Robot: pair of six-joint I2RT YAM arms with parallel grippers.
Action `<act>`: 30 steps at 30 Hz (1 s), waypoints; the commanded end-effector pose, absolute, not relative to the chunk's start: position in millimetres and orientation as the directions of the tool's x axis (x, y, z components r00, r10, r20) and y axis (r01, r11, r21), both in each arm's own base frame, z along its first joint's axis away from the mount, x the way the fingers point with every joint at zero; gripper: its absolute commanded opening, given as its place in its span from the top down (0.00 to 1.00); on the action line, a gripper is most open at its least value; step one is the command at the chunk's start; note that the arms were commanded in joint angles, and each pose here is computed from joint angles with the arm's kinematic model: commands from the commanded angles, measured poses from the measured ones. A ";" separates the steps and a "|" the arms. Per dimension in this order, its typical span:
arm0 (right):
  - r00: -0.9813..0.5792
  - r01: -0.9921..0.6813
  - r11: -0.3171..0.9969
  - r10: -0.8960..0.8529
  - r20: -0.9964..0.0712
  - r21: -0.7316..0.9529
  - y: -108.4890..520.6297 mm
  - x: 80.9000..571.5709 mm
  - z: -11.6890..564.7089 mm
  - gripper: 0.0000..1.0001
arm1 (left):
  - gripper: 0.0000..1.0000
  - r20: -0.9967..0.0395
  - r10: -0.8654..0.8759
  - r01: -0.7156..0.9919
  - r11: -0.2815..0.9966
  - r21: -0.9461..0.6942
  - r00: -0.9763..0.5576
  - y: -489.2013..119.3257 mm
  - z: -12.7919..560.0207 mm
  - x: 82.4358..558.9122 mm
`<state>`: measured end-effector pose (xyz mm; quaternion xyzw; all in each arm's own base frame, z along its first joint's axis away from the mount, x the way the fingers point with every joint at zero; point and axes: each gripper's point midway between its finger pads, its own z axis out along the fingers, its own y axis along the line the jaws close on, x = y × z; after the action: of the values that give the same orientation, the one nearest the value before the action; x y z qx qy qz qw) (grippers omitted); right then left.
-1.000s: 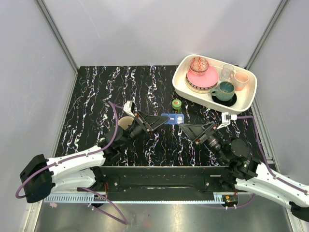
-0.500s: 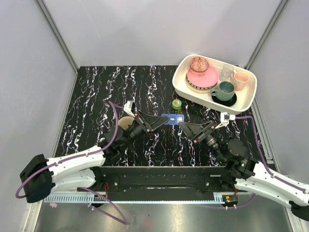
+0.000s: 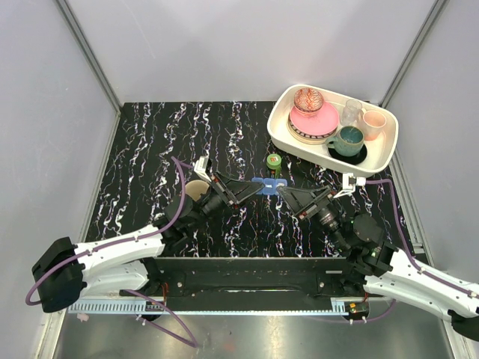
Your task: Sort the pills into containers
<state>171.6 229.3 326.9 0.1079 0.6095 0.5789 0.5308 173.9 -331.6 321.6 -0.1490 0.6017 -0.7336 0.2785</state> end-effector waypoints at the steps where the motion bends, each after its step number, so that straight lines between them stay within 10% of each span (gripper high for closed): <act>1: -0.382 -0.506 0.274 0.778 -0.498 0.818 225.5 172.6 341.2 0.57 | 1.00 -0.092 -0.569 0.241 -0.191 -0.952 -0.817 -330.6 335.3 165.9; 6: -0.393 -0.501 0.267 0.777 -0.492 0.823 227.5 172.4 338.2 0.89 | 1.00 -0.089 -0.570 0.241 -0.196 -0.951 -0.817 -330.8 335.9 166.7; 13: -0.407 -0.502 0.260 0.771 -0.490 0.825 231.0 171.4 337.7 1.00 | 1.00 -0.087 -0.568 0.239 -0.198 -0.951 -0.818 -330.4 335.0 166.1; 17: -0.404 -0.500 0.255 0.777 -0.483 0.828 229.3 171.6 339.7 0.55 | 1.00 -0.086 -0.570 0.240 -0.200 -0.950 -0.817 -330.3 335.6 166.4; 22: -0.403 -0.497 0.258 0.777 -0.484 0.828 229.1 172.1 338.2 0.51 | 1.00 -0.085 -0.570 0.241 -0.205 -0.949 -0.817 -331.4 336.5 167.1; 27: -0.406 -0.498 0.254 0.777 -0.482 0.829 228.9 171.3 338.0 1.00 | 1.00 -0.076 -0.567 0.236 -0.215 -0.947 -0.820 -332.7 336.1 167.2; 30: -0.408 -0.500 0.253 0.776 -0.482 0.829 229.2 170.9 338.1 1.00 | 1.00 -0.073 -0.565 0.232 -0.215 -0.949 -0.822 -332.9 334.5 167.0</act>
<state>173.4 229.9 326.9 0.1261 0.6024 0.5900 0.5226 172.9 -332.9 325.0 -0.1465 0.5884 -0.7454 0.2770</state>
